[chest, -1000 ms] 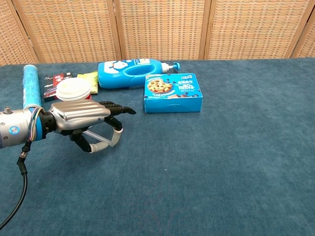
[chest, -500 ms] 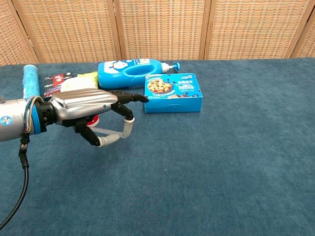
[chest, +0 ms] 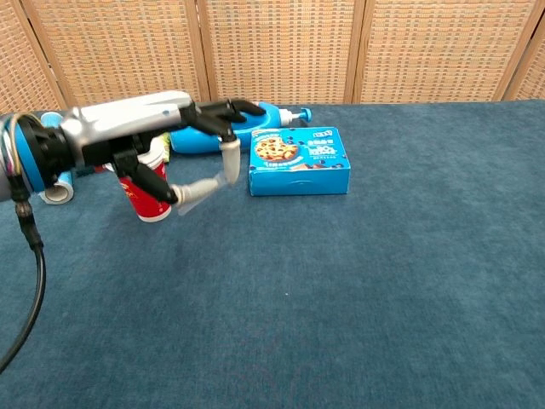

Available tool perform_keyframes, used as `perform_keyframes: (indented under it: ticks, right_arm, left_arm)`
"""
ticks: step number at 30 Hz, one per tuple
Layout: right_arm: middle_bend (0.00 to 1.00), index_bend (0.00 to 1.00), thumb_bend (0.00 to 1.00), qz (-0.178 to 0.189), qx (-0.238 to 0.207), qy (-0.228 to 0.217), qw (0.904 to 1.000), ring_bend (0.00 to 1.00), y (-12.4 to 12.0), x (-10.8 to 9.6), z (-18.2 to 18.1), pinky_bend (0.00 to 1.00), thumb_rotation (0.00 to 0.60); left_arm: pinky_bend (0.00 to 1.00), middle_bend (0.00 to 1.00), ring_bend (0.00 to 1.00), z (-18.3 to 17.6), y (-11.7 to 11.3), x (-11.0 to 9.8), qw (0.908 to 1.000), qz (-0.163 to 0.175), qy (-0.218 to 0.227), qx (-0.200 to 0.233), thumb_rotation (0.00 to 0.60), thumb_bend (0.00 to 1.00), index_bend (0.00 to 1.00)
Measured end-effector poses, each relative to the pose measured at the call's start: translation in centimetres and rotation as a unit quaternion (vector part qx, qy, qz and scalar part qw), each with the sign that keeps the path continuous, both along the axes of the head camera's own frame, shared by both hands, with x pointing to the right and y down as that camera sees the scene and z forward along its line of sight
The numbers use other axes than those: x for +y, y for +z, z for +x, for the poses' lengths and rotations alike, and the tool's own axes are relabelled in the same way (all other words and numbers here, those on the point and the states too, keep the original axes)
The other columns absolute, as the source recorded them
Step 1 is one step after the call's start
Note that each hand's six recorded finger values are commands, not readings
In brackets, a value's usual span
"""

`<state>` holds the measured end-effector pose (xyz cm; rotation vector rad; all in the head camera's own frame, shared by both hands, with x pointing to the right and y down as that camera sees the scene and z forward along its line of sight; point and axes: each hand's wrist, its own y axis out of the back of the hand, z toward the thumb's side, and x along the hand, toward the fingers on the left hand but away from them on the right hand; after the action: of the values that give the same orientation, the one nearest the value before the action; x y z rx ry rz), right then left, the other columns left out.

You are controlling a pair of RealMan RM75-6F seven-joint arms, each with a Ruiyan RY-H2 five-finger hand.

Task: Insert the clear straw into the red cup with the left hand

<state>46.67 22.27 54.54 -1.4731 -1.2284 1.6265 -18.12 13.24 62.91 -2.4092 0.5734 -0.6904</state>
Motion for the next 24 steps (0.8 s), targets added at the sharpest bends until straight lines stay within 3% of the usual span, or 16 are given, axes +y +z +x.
perform_keyframes:
  ticks: [6,11,24]
  right_arm:
    - [0.0,0.0,0.0,-0.002,0.001,-0.002,1.0,0.0,0.1,0.1,-0.1,0.0,0.6]
    - [0.0,0.0,0.0,-0.004,0.0,-0.002,1.0,0.0,0.2,0.1,-0.2,0.0,0.6]
    - [0.0,0.0,0.0,-0.01,-0.006,-0.002,0.9999,0.0,0.6,-0.1,-0.5,0.0,0.6]
  left_arm:
    - [0.0,0.0,0.0,-0.7,-3.0,-1.9,0.9946,-0.042,-0.056,0.077,0.6,0.49,0.61]
    - [0.0,0.0,0.0,-2.8,-5.7,-4.2,0.9827,-0.06,-0.111,0.136,0.6,0.49,0.61]
    - [0.0,0.0,0.0,-11.3,-9.9,-8.3,0.9487,-0.132,-0.232,0.17,0.6,0.51,0.61]
